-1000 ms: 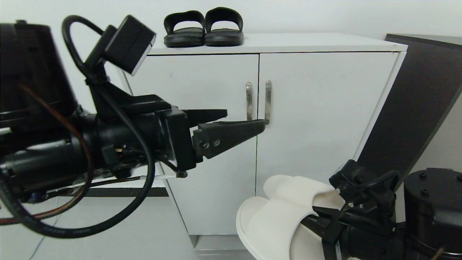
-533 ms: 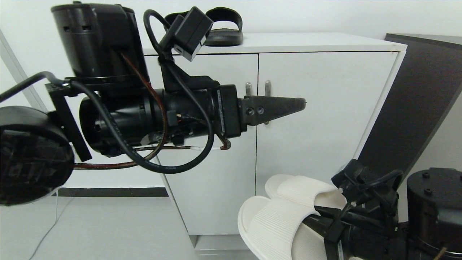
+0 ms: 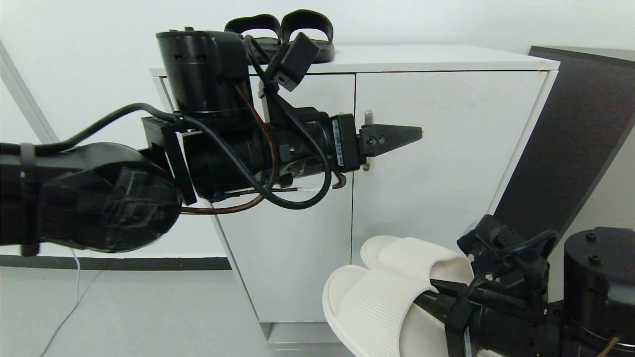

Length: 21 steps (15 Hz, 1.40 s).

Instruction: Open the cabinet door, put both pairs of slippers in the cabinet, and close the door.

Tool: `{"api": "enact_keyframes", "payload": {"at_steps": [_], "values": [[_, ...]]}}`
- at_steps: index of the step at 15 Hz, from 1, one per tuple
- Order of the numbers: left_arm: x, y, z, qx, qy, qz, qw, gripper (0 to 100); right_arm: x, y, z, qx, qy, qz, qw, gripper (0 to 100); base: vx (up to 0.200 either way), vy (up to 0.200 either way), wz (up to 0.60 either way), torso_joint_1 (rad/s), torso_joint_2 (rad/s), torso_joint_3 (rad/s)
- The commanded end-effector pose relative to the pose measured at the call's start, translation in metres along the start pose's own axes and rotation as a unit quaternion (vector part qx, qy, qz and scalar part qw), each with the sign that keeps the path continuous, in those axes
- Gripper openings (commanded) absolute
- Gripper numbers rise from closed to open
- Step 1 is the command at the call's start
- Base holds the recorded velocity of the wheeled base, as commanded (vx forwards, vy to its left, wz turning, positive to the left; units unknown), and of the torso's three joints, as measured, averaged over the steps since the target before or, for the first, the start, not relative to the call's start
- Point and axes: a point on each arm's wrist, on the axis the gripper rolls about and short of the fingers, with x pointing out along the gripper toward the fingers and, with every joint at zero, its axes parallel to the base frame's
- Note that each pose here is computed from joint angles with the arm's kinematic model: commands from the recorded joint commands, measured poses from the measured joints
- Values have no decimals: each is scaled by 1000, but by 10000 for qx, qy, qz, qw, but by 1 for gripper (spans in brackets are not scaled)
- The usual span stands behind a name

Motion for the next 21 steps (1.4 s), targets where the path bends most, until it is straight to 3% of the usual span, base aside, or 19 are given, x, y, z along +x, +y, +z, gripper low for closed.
{"api": "enact_keyframes", "payload": {"at_steps": [1,8,12,18,21], "values": [[11,9,-9,-40,77,90,9999,100,1,0,-1,-3,16,1,10000,0,0,0,0,0,0,0],[8,23,-2,-3,-105,427,9990,100,1,0,-2,-7,46,-1,10000,0,0,0,0,0,0,0],[13,41,-6,-44,-94,734,9972,100,1,0,-2,-8,54,-2,10000,0,0,0,0,0,0,0],[33,53,-10,-57,-92,775,9969,100,0,0,-3,-19,62,5,10000,0,0,0,0,0,0,0],[37,53,-9,-48,-104,739,9972,100,0,1,-4,-25,77,11,10000,0,0,0,0,0,0,0]]}}
